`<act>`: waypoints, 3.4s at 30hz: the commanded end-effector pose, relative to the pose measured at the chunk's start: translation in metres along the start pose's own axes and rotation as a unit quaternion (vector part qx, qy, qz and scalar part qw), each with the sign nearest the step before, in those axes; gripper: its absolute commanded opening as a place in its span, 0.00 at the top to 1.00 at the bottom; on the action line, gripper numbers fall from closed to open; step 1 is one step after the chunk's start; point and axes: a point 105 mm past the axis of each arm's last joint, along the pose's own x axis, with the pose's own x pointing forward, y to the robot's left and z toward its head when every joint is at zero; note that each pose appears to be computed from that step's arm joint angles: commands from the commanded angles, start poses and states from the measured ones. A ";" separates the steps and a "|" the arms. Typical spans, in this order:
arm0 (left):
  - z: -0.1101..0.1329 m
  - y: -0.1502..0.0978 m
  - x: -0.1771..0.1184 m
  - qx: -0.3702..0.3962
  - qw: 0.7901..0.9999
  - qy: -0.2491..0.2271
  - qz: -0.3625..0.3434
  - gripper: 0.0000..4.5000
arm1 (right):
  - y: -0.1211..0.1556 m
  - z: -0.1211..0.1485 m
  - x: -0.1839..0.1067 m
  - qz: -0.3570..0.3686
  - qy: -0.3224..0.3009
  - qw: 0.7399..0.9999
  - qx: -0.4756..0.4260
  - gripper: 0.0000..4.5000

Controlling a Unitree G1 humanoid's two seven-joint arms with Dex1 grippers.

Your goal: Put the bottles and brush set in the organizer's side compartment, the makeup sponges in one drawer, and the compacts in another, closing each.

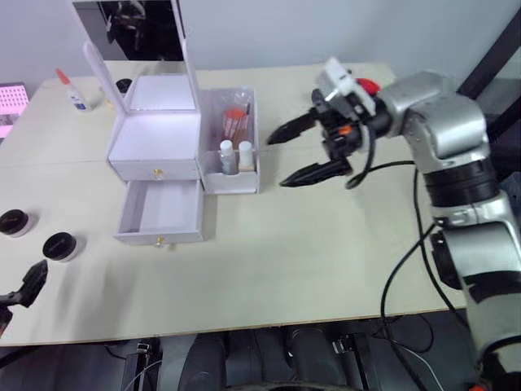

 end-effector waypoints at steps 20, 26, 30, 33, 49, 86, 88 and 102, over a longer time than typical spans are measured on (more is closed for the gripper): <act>0.001 0.015 0.085 -0.022 0.997 0.073 0.023 0.01 | -0.010 0.001 -0.014 -0.090 0.039 0.993 -0.065 0.00; -0.006 0.007 0.101 -0.015 0.995 0.095 0.003 0.01 | -0.009 0.002 -0.017 -0.108 0.052 0.990 -0.071 0.00; -0.008 0.010 0.106 -0.038 0.994 0.100 0.007 0.12 | -0.012 0.001 -0.021 -0.120 0.061 0.988 -0.073 0.00; -0.012 0.014 0.106 -0.049 0.993 0.107 0.018 0.41 | -0.013 0.002 -0.021 -0.124 0.062 0.988 -0.074 0.00; -0.011 0.011 0.103 -0.086 0.992 0.094 0.011 0.01 | -0.019 0.008 -0.018 -0.134 0.054 0.986 -0.081 0.00; 0.082 -0.125 0.076 0.044 0.960 0.059 -0.269 0.42 | -0.020 0.004 -0.018 -0.149 0.050 0.985 -0.075 0.00; 0.073 -0.136 0.078 0.046 0.956 0.071 -0.280 0.42 | -0.020 0.004 -0.019 -0.152 0.049 0.984 -0.075 0.00; 0.047 -0.126 0.094 0.059 0.964 0.112 -0.234 0.42 | -0.018 0.002 -0.023 -0.169 0.051 0.982 -0.069 0.00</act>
